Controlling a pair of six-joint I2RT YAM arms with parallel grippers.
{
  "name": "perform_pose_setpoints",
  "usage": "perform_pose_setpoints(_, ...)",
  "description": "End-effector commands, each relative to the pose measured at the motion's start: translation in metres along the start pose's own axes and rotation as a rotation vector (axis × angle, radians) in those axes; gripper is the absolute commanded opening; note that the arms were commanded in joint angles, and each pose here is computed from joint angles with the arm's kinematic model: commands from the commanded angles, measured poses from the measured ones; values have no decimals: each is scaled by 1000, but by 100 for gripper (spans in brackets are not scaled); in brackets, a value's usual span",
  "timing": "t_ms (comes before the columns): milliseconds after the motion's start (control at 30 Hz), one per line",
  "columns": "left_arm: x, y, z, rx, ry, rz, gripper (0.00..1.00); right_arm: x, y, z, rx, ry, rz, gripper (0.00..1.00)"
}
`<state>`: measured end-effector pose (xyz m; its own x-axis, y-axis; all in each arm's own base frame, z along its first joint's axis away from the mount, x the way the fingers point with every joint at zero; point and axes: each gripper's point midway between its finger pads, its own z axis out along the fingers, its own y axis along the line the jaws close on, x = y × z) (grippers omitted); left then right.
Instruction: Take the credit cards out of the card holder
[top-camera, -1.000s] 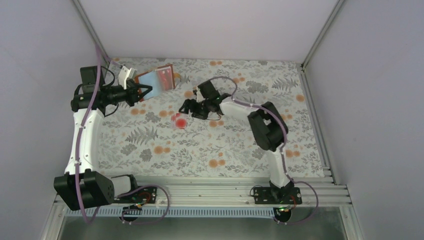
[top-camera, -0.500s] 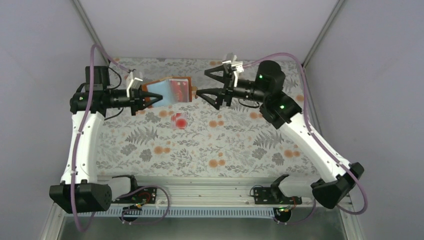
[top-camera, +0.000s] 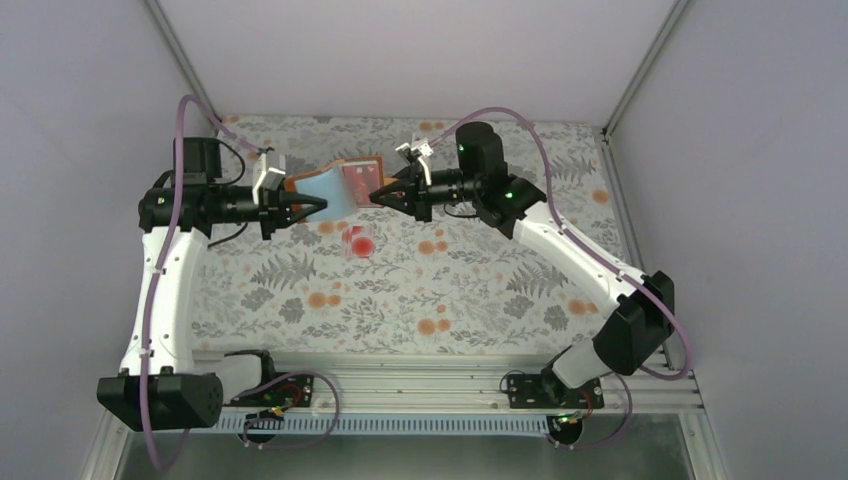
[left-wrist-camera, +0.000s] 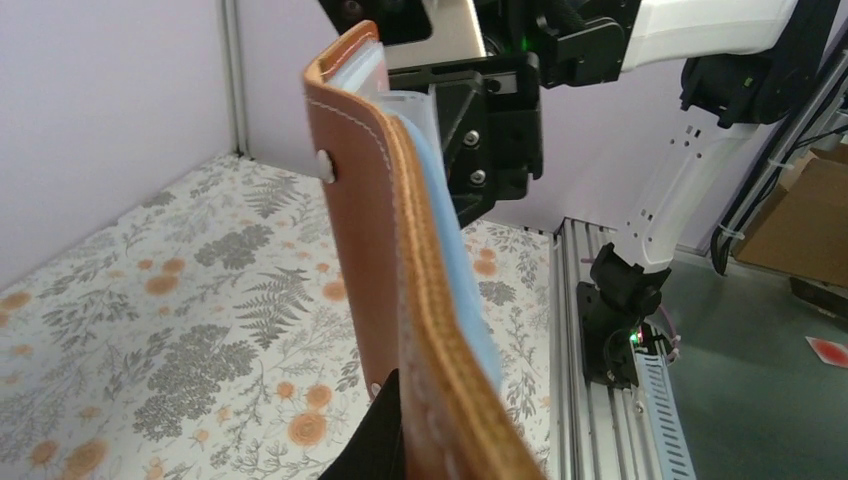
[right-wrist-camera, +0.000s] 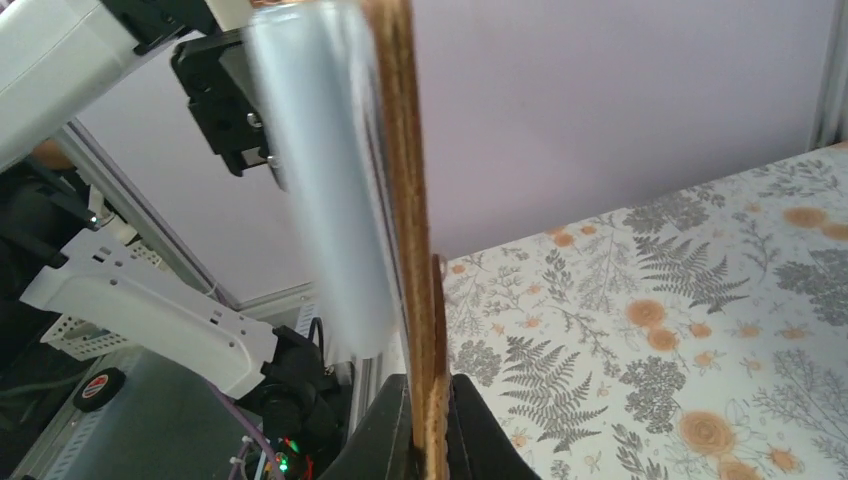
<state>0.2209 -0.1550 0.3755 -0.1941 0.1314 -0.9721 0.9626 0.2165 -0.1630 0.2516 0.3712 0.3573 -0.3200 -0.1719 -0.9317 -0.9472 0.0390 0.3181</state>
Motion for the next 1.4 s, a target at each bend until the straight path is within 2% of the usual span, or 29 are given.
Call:
perform_pose_setpoints(0,-3,-9,0,44,-35,50,5,-16,11,-3,-11,-30,-56,4)
perform_pose_setpoints(33,-3,-7,0,37,-29,48,20,-16,10,-4,-1,-27,-55,4)
perform_pose_setpoints(100,-1,4,1,-7,-3,23,65,-16,7,-7,34,-19,-57,4)
perform_pose_setpoints(167,1,23,1,-73,20,-1,96,-18,0,-9,92,-10,-37,4)
perform_pose_setpoints(200,5,34,1,-108,31,-29,100,-20,-2,-9,109,-9,-28,4)
perform_pose_setpoints(400,6,59,10,-171,53,-83,100,-28,5,3,135,-19,-36,4)
perform_pose_setpoints(533,1,80,7,-277,80,-90,100,-22,22,10,59,15,-75,4)
perform_pose_setpoints(800,14,107,-17,-470,149,-95,100,-22,56,-19,-57,-5,-163,4)
perform_pose_setpoints(900,11,88,-10,-357,131,-91,98,-21,46,-24,-13,-7,-139,4)
perform_pose_setpoints(967,4,61,-4,-221,101,-28,98,-21,37,-28,6,-8,-116,4)
perform_pose_setpoints(1133,-10,21,2,-19,-19,1,94,-20,44,-24,-77,-6,-115,4)
perform_pose_setpoints(1233,-13,20,3,12,-34,-11,85,-18,43,-22,-86,2,-117,4)
perform_pose_setpoints(1267,-14,19,5,20,-36,-12,77,-17,43,-22,-95,3,-116,4)
perform_pose_setpoints(1300,-14,18,6,29,-38,-14,67,-17,45,-22,-104,4,-117,4)
perform_pose_setpoints(1367,-13,16,8,41,-38,-13,38,-16,46,-22,-113,7,-117,4)
